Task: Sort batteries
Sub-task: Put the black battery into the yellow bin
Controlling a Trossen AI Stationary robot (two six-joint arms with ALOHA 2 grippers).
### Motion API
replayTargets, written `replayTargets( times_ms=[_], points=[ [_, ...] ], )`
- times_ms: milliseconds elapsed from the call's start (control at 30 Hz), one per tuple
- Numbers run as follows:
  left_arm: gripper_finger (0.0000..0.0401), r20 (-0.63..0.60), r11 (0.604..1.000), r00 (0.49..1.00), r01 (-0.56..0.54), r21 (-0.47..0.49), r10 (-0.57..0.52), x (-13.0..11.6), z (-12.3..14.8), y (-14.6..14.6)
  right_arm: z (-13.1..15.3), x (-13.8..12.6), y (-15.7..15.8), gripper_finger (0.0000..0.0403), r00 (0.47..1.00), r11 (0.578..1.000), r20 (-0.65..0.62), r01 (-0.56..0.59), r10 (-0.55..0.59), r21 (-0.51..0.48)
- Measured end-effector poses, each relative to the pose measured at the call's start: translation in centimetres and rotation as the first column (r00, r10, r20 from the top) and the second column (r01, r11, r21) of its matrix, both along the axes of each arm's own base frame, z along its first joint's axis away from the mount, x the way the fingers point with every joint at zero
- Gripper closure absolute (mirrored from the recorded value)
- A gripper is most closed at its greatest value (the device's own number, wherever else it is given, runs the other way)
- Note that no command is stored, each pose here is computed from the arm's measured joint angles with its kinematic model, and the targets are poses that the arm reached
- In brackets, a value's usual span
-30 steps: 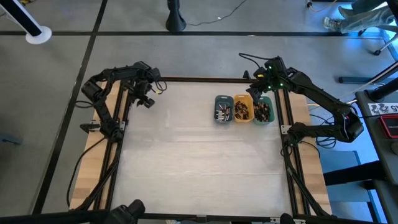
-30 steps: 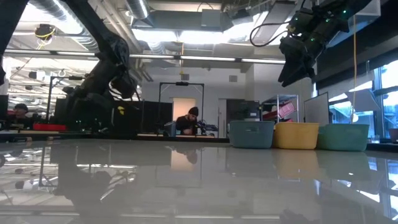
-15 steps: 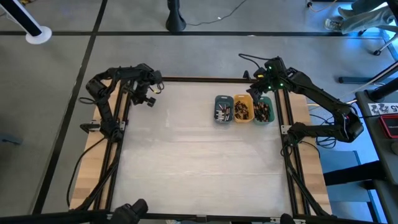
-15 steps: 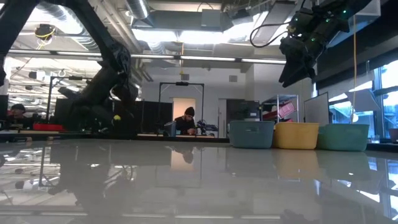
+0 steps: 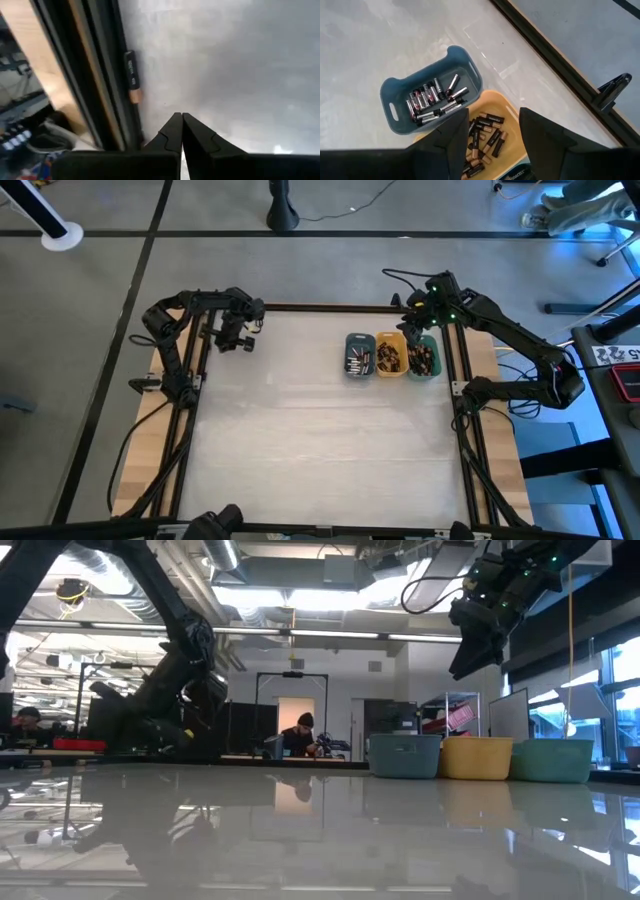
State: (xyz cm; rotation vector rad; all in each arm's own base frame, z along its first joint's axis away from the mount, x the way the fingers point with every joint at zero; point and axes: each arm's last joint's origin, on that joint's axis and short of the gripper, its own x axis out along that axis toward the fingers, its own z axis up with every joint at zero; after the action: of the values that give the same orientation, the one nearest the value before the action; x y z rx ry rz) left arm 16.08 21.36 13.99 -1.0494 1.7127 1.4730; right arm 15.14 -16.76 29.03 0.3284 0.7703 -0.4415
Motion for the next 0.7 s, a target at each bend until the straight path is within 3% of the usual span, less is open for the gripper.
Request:
replayTargets(
  times_ms=[100, 200, 333, 567, 700],
  points=[
    [0.0401, -0.005, 0.986, 0.991, 0.136, -0.096, -0.137, 0.4, 0.2, -0.8, 0.0, 0.0, 0.0, 0.0226, 1.000, 1.000, -0.001, -0.007, 0.007, -0.007],
    [0.0401, -0.035, 0.938, 0.963, 0.253, -0.236, -0.268, 0.7, 0.7, -2.3, 0.0, 0.0, 0.0, 0.0226, 1.000, 1.000, -0.002, -0.018, 0.018, -0.021],
    [0.0401, -0.013, 0.803, 0.879, 0.428, -0.415, -0.476, 1.5, 0.9, -4.8, 0.0, 0.0, 0.0, 0.0226, 1.000, 1.000, -0.001, -0.023, 0.023, -0.015],
    [0.0393, 0.100, 0.550, 0.710, 0.619, -0.561, -0.697, 1.9, -0.9, -8.7, 0.0, 0.1, 0.1, 0.0226, 0.999, 0.999, 0.017, -0.041, 0.041, -0.002],
    [0.0369, 0.132, 0.492, 0.679, 0.639, -0.592, -0.723, 1.2, -2.0, -9.7, 0.0, 0.1, 0.1, 0.0226, 0.999, 0.999, 0.020, -0.044, 0.044, 0.001]
  ],
)
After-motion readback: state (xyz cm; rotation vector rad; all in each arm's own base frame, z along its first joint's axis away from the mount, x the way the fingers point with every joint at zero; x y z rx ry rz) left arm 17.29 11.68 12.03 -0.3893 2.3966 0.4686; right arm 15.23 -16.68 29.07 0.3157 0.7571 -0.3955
